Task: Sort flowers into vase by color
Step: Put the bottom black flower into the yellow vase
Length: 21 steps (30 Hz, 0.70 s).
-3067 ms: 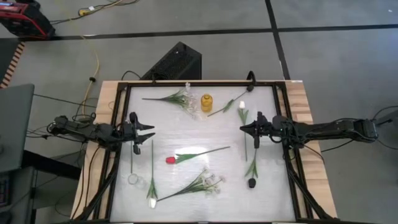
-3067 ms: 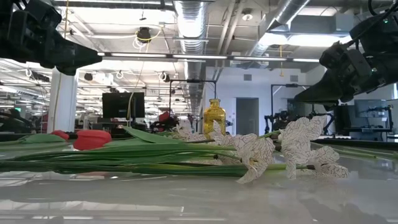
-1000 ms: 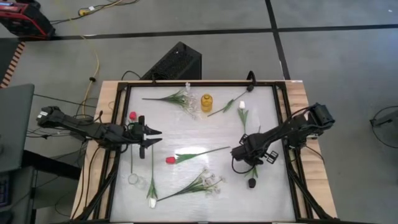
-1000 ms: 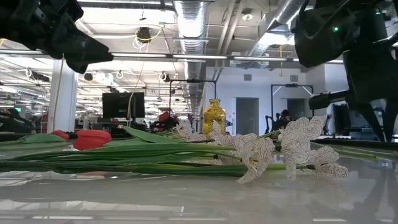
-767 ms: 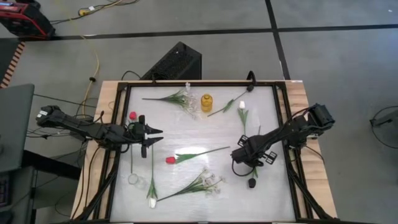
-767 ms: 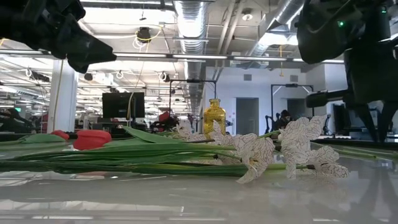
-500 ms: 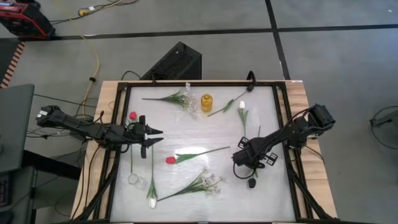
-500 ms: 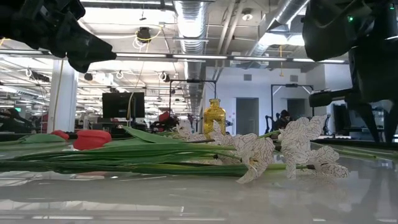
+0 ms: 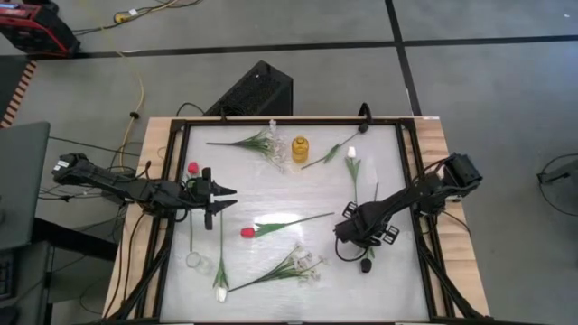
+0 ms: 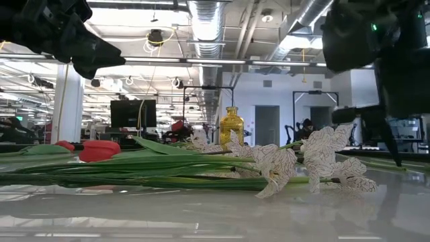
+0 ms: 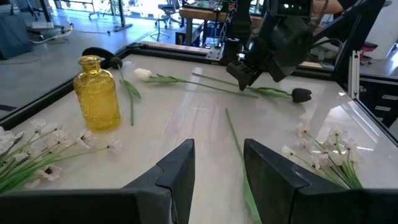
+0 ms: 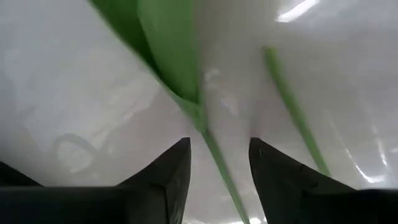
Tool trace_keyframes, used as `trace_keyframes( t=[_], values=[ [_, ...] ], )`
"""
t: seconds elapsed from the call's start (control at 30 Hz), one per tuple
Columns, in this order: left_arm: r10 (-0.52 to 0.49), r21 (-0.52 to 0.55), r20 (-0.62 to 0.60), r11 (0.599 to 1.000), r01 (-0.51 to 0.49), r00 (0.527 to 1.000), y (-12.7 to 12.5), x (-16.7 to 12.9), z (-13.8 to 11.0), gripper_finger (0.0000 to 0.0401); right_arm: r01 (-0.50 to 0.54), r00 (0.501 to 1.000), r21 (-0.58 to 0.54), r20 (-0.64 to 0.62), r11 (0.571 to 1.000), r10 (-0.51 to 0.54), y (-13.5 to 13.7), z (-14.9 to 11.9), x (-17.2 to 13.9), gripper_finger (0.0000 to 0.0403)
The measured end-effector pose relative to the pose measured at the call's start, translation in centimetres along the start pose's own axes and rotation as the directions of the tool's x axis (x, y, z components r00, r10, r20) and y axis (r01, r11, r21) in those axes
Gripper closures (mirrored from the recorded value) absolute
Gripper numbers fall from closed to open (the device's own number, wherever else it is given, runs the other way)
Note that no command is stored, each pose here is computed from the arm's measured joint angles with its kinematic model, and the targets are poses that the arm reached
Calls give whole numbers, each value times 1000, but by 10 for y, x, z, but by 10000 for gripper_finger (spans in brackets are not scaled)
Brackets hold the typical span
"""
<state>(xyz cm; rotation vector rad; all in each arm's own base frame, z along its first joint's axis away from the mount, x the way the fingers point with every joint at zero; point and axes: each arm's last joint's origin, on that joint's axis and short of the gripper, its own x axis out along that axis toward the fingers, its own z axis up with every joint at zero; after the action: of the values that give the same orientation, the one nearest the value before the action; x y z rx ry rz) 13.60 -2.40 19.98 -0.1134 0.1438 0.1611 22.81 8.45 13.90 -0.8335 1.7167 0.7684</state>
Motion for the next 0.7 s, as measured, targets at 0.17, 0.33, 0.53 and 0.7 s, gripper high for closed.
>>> trace_keyframes(
  t=[0.17, 0.33, 0.53, 0.7],
  values=[
    [1, 1, -3, 1000, -1, 1000, 0, 0, 0, 275, -6, 999, -46, -49, 999, 3, 4, 15, 13, 255],
    [1, 2, -5, 1000, -1, 1000, 0, 0, 0, 275, -3, 1000, 31, -30, 1000, 4, 14, 17, 9, 345],
    [20, 0, 0, 1000, -20, 1000, 1, 0, 0, 275, -57, 986, 139, 160, 989, 35, 25, 10, -18, 380],
    [21, -4, 8, 1000, -21, 1000, 1, 0, 1, 275, -41, 933, 259, 355, 965, -56, 29, -5, -49, 387]
  ],
)
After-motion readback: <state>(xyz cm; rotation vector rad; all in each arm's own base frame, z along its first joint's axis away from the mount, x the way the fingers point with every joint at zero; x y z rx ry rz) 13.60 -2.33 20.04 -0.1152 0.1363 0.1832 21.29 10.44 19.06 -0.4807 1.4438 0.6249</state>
